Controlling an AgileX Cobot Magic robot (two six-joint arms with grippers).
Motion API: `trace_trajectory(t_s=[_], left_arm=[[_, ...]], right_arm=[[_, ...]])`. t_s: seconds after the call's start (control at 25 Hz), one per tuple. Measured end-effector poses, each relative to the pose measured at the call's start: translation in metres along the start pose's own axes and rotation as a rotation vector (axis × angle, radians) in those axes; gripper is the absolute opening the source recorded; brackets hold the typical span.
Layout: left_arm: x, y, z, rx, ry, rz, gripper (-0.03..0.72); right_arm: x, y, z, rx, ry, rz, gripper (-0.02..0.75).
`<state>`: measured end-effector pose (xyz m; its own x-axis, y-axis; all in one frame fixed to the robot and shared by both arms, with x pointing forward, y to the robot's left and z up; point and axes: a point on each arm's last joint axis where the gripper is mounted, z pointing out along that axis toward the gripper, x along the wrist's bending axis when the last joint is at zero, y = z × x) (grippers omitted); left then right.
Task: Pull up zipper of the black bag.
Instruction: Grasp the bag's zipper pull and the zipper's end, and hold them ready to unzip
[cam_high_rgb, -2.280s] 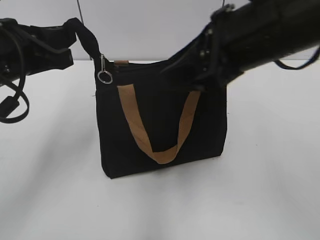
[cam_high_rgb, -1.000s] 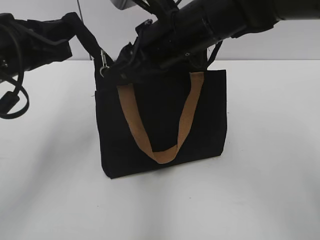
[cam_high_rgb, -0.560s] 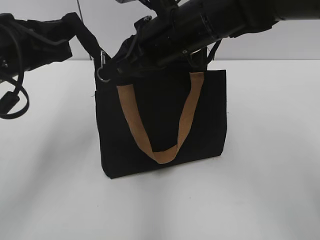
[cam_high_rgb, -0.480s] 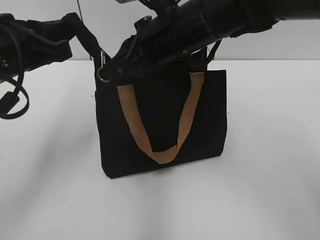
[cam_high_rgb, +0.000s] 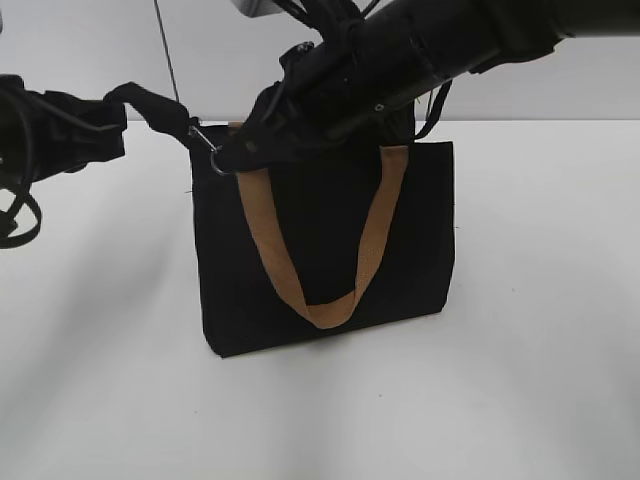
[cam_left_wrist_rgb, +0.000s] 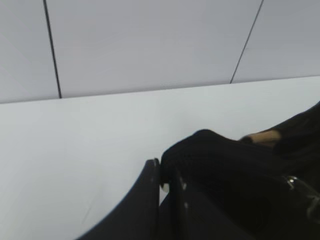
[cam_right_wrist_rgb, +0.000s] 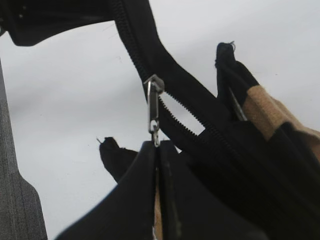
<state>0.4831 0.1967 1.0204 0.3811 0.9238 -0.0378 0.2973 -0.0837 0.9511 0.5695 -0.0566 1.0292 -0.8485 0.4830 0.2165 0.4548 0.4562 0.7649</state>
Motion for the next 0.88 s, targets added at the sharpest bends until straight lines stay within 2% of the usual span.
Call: trace_trajectory(t_s=[0.24,0.56,0.88], left_arm=[[0.014,-0.009,-0.001,0.105,0.052,-0.016,0.015],[0.015,-0.014,-0.002,0.157,0.057,-0.019,0.015],[0.015,-0.017,-0.002,0.186,0.058,-0.020,0.015]], right_arm=[[-0.004,-0.001,-0.002,0.000,-0.010,0.015,-0.001],[-0.006,-0.001,-0.003,0.000,-0.011,0.029,-0.001],[-0.031,-0.004,-0.022,-0.016,-0.050,0.124,-0.001]])
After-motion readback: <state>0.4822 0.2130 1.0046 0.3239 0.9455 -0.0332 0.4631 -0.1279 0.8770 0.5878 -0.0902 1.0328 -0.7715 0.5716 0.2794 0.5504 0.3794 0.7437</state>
